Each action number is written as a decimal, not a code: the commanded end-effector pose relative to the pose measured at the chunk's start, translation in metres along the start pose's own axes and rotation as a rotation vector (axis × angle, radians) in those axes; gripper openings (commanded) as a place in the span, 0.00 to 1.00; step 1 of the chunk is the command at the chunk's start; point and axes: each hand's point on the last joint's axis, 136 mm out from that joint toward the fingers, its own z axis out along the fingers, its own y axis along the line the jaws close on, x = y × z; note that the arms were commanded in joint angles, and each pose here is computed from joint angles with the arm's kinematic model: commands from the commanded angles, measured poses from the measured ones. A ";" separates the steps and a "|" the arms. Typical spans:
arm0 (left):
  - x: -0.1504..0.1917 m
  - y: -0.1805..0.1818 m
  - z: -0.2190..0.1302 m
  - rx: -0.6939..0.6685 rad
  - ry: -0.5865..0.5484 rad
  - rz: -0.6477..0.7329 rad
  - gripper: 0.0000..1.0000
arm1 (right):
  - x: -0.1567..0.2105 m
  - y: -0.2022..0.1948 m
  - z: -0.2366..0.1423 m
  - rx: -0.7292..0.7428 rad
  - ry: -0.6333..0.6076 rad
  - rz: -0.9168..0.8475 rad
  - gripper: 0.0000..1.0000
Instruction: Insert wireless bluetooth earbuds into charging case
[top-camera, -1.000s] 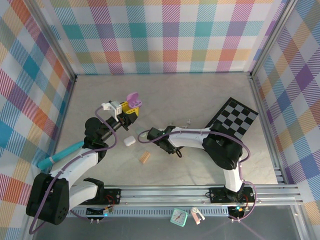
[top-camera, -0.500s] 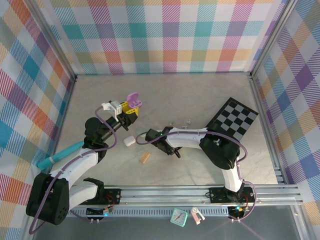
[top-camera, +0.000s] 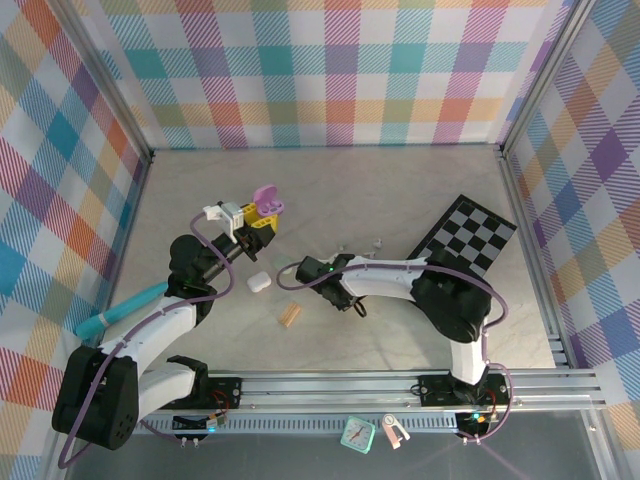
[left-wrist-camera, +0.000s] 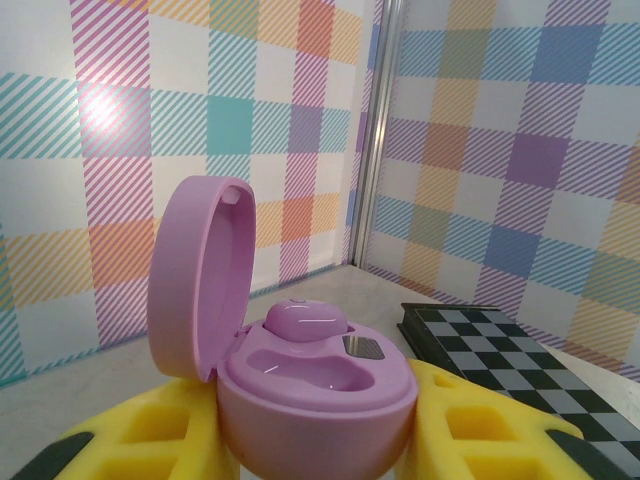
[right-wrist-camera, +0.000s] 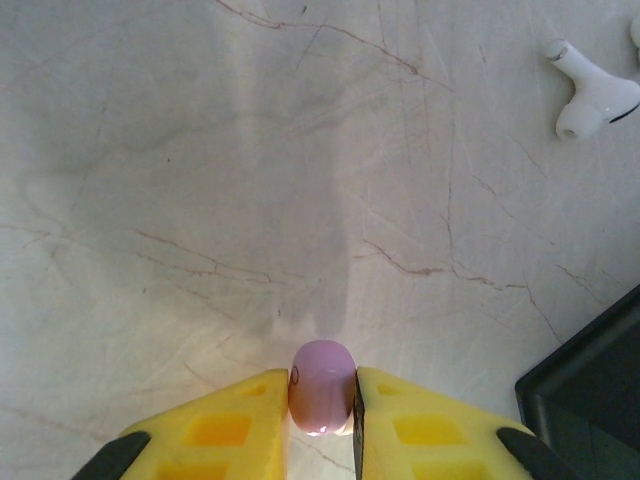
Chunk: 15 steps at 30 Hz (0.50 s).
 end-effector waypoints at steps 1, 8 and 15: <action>-0.016 -0.002 0.000 0.020 -0.046 0.033 0.28 | -0.006 -0.002 -0.012 -0.069 -0.040 0.059 0.23; -0.010 -0.002 0.004 0.032 -0.031 0.029 0.28 | -0.008 -0.006 -0.034 -0.235 -0.099 0.171 0.23; 0.005 -0.015 0.014 0.082 0.000 0.065 0.28 | -0.020 -0.021 -0.074 -0.487 -0.193 0.343 0.23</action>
